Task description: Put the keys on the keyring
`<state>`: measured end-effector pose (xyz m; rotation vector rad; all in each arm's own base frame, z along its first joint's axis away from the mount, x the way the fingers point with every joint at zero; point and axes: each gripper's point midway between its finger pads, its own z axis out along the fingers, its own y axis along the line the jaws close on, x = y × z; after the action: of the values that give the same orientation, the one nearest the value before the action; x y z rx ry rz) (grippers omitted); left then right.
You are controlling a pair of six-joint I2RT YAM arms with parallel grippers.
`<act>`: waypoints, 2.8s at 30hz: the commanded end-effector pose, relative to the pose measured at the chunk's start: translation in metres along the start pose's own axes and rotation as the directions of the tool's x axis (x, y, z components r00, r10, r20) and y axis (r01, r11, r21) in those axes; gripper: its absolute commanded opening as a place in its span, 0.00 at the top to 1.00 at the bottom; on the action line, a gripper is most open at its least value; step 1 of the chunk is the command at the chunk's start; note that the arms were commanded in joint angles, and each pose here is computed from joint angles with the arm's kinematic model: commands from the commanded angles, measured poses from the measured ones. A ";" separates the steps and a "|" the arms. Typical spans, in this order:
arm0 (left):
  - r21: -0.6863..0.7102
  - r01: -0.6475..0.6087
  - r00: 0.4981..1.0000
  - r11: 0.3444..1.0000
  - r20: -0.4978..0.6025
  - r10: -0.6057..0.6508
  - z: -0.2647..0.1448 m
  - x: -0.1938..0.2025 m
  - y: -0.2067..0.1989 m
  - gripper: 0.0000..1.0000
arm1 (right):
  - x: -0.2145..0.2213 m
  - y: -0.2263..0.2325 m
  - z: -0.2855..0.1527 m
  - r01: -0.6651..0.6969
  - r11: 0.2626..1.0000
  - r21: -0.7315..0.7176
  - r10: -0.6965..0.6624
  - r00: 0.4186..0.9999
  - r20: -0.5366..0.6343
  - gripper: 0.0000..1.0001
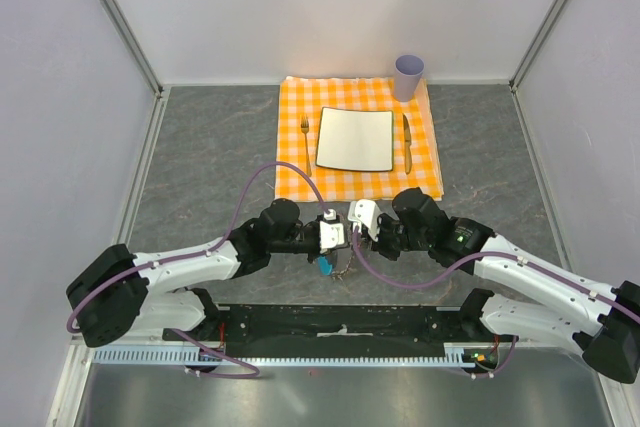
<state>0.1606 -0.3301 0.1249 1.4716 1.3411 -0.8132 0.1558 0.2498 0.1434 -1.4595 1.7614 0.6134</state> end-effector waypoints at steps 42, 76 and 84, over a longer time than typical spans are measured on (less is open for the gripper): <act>0.017 -0.018 0.991 1.000 0.131 0.016 -0.001 -0.042 0.002 0.98 | -0.018 -0.002 0.002 0.005 1.000 -0.008 -0.005 0.999 0.041 1.00; 0.042 -0.020 0.986 0.999 0.168 0.012 0.002 -0.045 -0.003 0.98 | -0.027 0.008 0.001 0.037 0.998 -0.057 -0.032 0.996 0.084 1.00; 0.080 -0.019 0.986 0.997 0.168 0.005 0.005 -0.047 -0.007 0.98 | -0.032 0.010 -0.001 0.051 0.997 -0.060 -0.045 0.993 0.105 1.00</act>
<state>0.1472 -0.3362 0.1334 1.4511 1.3202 -0.9288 0.1494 0.2539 0.1393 -1.4890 1.7625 0.6505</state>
